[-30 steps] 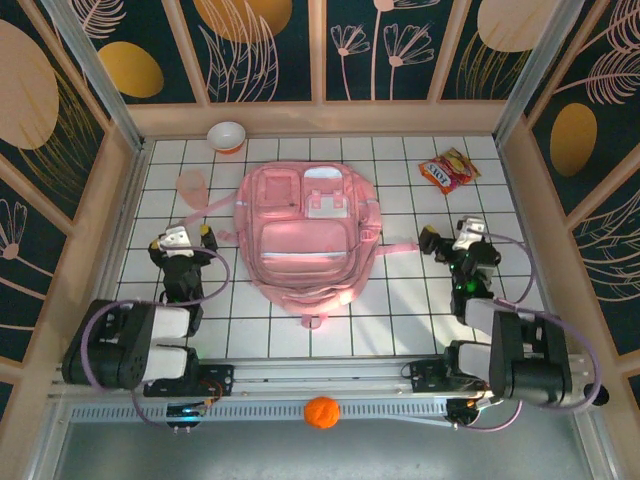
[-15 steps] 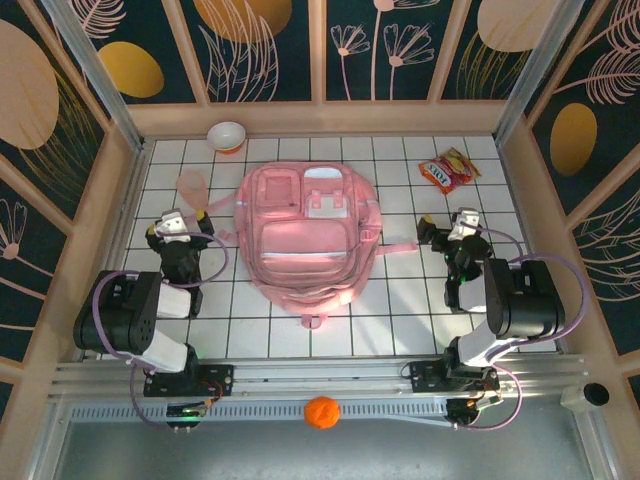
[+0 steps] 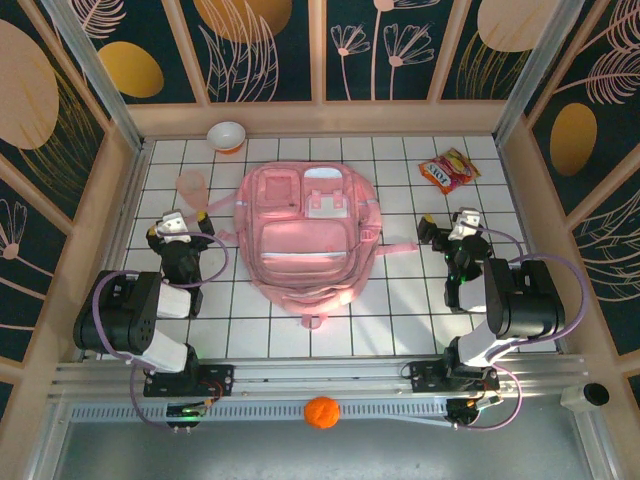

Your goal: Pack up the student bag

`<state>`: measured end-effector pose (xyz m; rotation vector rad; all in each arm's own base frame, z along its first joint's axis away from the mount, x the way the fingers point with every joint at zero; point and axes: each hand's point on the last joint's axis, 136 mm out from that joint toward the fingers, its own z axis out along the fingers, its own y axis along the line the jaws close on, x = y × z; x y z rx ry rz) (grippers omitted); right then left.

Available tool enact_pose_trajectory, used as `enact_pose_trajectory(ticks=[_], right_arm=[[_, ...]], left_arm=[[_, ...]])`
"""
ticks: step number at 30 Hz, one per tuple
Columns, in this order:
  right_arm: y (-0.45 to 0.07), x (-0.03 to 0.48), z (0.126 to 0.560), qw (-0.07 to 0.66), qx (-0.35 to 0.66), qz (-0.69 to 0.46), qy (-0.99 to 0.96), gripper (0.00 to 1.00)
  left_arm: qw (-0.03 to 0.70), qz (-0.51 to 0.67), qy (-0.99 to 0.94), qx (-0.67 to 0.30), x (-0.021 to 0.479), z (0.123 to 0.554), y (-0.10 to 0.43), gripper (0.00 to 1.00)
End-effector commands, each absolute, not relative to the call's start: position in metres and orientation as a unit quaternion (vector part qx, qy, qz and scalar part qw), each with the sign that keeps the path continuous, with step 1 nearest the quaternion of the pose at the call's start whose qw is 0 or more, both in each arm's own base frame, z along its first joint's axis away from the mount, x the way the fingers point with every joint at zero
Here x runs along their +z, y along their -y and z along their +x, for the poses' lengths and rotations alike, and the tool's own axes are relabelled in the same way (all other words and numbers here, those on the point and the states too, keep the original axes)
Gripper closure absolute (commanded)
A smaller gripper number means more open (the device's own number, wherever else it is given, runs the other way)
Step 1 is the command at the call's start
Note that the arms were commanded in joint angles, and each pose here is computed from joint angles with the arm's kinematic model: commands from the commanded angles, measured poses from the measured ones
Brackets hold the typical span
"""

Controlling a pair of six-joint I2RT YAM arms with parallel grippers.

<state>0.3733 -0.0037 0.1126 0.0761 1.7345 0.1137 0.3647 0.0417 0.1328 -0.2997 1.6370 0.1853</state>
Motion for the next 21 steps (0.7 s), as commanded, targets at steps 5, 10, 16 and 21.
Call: enact_pose_trajectory(ticks=[5,10,16,21], right_arm=[[0.0066,0.1257,0.3771,0.665,0.044,0.038,-0.745,0.01],[0.006,0.126,0.3771,0.665,0.044,0.037,-0.745,0.01],[0.0065,0.1254,0.377,0.664,0.044,0.038,-0.745,0.01],[0.0065,0.1255,0.377,0.664,0.044,0.038,-0.745,0.01]], left_arm=[[0.678,-0.142,-0.717,0.074,0.1393,0.3661,-0.0427,0.01],[0.678,-0.142,-0.717,0.074,0.1391,0.3662,-0.0428,0.01],[0.677,-0.143,-0.718,0.074,0.1386,0.3675,-0.0434,0.01],[0.679,-0.142,-0.717,0.074,0.1395,0.3662,-0.0429,0.01]])
